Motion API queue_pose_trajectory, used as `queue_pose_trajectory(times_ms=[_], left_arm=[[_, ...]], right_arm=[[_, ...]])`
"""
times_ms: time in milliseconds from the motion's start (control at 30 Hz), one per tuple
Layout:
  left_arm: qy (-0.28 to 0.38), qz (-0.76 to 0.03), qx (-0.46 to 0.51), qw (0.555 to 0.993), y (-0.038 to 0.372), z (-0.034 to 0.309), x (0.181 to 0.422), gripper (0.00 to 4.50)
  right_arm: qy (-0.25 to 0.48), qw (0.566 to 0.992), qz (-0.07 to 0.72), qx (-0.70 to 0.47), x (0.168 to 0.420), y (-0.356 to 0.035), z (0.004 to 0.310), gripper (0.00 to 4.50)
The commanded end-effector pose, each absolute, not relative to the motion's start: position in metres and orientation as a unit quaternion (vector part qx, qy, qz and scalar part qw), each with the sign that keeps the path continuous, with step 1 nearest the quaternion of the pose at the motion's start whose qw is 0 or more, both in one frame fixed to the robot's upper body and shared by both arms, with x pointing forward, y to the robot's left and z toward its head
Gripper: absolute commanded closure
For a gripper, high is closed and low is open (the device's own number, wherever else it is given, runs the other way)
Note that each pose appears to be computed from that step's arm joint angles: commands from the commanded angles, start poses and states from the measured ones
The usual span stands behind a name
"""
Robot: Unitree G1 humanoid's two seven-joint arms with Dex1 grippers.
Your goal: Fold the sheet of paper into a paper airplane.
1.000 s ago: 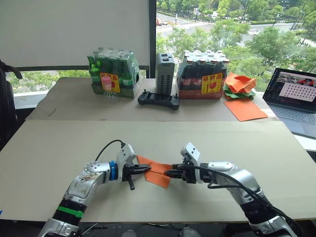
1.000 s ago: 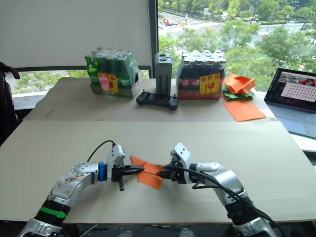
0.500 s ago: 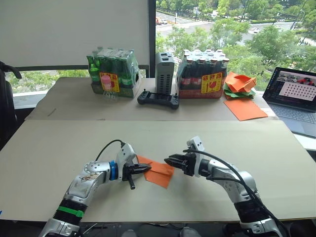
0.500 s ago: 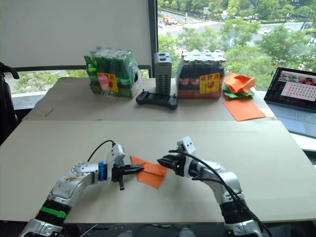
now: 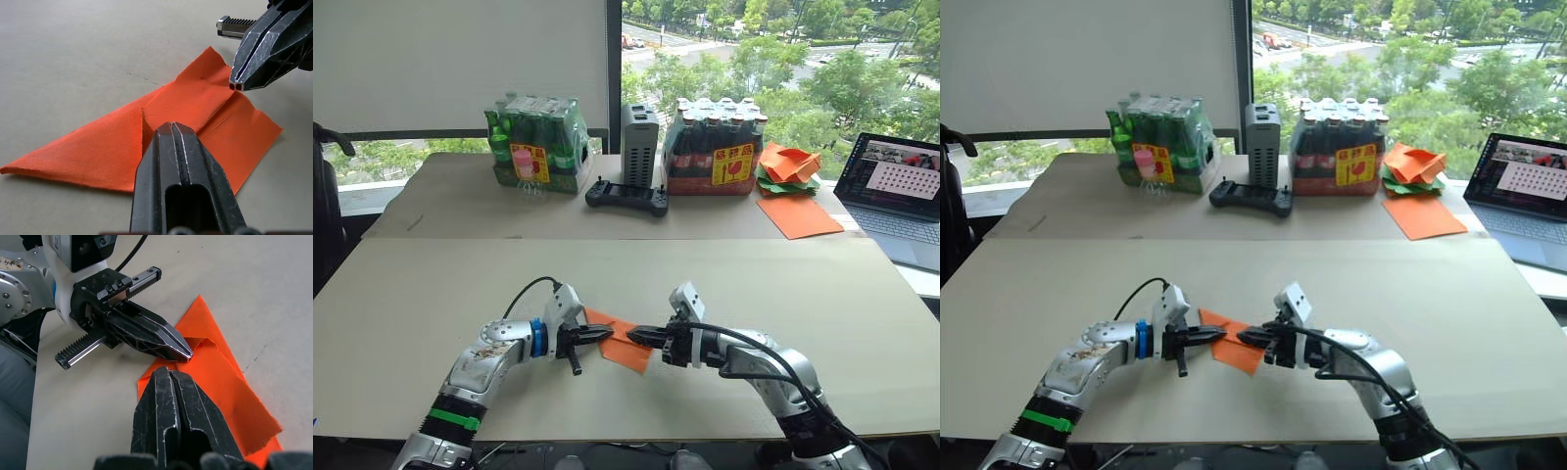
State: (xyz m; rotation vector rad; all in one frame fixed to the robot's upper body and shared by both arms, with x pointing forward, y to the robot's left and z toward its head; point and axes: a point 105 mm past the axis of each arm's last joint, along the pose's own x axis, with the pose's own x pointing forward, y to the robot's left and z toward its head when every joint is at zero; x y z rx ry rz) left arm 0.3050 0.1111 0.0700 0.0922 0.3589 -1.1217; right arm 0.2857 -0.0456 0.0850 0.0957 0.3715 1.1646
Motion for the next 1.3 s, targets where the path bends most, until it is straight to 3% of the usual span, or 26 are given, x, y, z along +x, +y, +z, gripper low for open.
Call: queue_pose_trajectory(times_ms=[33,267,667,1300], left_arm=[[0.196,-0.514,0.041,0.834,0.116,0.058,0.305,4.5],[0.195,-0.513,0.043,0.835,0.117,0.059,0.306,4.5],[0.194,-0.512,0.043,0.836,0.117,0.06,0.306,4.5],[0.194,-0.515,0.039,0.834,0.114,0.059,0.307,4.5]], right_arm=[[0.156,0.825,0.542,0.028,0.29,-0.042,0.087,4.48],[0.161,0.837,0.523,0.034,0.297,-0.038,0.082,4.48],[0.213,0.827,0.518,-0.048,0.287,-0.049,0.047,4.48],[0.292,0.832,0.471,-0.035,0.267,-0.084,0.033,4.48]])
